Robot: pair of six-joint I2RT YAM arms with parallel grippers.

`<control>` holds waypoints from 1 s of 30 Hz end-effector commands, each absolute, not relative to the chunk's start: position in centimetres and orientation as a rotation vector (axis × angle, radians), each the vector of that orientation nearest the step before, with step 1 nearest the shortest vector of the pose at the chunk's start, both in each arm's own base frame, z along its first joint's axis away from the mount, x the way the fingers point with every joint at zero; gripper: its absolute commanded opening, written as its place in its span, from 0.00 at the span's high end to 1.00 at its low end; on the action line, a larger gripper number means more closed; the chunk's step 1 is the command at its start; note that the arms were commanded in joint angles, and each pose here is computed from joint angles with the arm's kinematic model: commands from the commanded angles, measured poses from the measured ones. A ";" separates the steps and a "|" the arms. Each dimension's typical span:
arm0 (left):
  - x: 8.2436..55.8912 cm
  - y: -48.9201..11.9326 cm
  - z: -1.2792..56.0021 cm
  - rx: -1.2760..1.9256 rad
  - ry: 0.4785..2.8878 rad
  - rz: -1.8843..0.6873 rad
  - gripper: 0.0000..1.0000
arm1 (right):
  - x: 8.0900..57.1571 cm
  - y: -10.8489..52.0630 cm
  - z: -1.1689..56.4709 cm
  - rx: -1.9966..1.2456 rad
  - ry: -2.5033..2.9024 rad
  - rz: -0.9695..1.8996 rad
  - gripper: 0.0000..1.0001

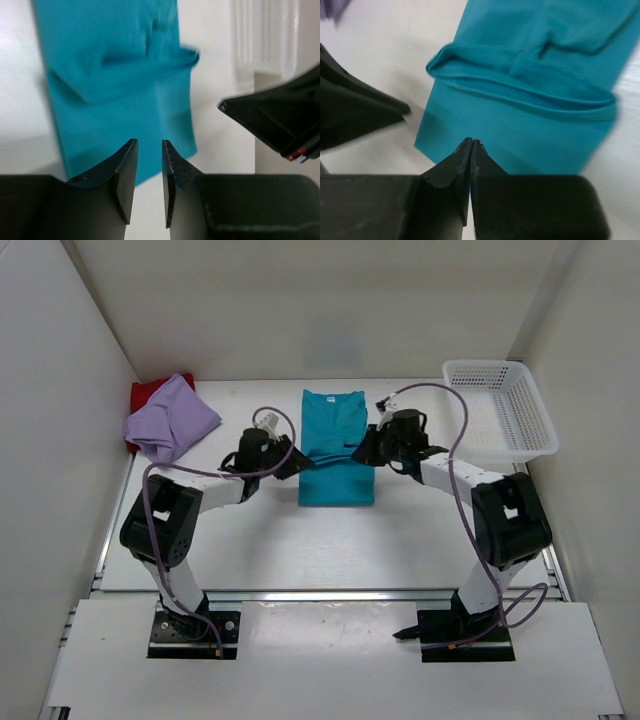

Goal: Fold and stack the t-shirts
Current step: Fold the folded rectangular tshirt in 1/3 of the way

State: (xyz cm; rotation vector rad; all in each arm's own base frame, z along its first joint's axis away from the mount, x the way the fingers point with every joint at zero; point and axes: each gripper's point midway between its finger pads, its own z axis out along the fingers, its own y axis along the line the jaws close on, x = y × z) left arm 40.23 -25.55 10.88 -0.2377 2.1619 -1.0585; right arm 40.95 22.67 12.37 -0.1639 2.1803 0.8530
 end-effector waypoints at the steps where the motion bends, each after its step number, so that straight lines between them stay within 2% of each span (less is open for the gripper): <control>1: 36.9 -28.0 8.4 -0.190 2.225 -1.108 0.64 | 40.8 25.3 10.5 -0.258 2.217 0.875 0.99; 10: 34.0 -26.8 3.8 -0.219 2.308 -1.044 0.67 | 41.9 30.2 6.1 -0.367 2.331 0.920 1.00; 19: 32.5 -24.9 1.5 -0.242 2.373 -1.015 0.69 | 46.7 29.1 4.4 -0.281 2.319 0.935 1.00; 26: 32.4 -25.2 2.9 -0.241 2.347 -1.067 0.68 | 48.8 29.0 4.5 -0.240 2.301 1.012 1.00; 30: 33.5 -25.8 5.9 -0.229 2.283 -1.122 0.69 | 48.1 29.2 7.6 -0.282 2.240 1.039 1.00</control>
